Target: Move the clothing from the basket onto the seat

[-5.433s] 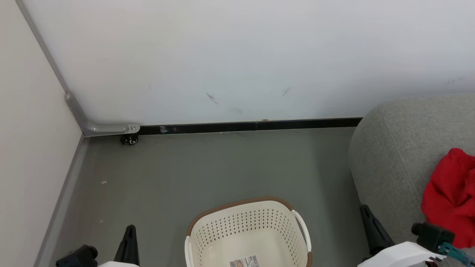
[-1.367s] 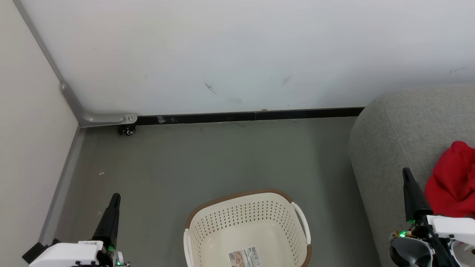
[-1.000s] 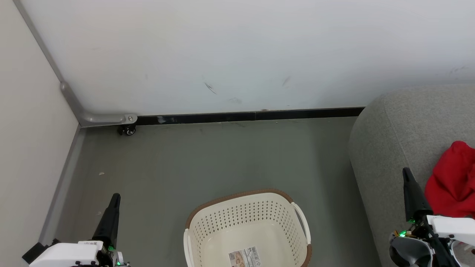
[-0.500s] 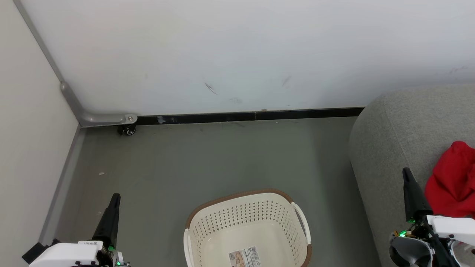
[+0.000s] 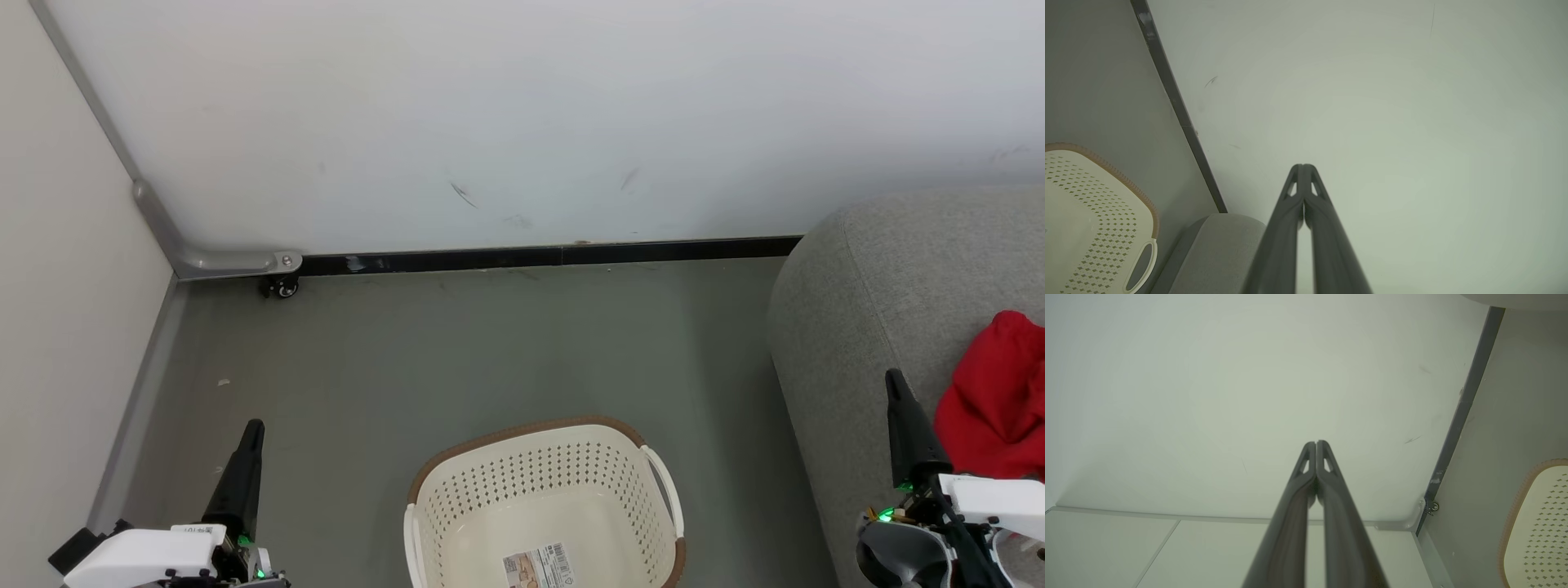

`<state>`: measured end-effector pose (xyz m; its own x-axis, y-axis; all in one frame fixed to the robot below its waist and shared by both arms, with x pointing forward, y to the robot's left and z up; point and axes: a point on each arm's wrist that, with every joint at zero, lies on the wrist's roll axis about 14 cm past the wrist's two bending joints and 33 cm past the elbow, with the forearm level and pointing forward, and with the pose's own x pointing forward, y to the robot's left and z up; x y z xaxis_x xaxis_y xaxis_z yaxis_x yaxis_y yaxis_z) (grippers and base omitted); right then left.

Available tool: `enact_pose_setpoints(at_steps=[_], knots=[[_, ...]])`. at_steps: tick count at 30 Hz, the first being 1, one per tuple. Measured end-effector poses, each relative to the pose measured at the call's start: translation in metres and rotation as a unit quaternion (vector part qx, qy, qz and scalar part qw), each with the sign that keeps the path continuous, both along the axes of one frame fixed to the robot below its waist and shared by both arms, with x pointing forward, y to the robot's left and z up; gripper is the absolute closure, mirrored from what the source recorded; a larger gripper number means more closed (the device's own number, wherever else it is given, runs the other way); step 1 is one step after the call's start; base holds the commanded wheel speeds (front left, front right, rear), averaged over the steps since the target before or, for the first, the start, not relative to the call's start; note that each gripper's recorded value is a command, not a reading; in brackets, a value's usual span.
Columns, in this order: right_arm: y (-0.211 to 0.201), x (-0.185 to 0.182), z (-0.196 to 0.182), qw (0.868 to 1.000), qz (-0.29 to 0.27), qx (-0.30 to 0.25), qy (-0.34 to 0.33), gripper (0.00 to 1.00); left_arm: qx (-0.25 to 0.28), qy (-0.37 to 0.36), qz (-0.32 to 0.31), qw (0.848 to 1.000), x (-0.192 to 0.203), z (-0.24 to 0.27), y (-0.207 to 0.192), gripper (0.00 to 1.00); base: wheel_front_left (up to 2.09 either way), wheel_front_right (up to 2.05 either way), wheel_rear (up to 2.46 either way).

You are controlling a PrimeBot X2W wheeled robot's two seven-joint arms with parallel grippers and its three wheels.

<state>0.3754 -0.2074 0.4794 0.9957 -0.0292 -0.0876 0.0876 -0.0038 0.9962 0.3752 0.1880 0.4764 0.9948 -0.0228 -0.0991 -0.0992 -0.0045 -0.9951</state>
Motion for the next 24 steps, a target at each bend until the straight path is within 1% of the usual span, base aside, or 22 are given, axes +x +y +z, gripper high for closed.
enact_pose_setpoints(at_steps=[24], knots=[[0.0,0.0,0.0001,1.0,0.0,0.0,0.0,1.0,0.0,0.0,0.0,1.0,0.0004,0.0002,-0.0001,1.0,0.0,0.0,0.0]])
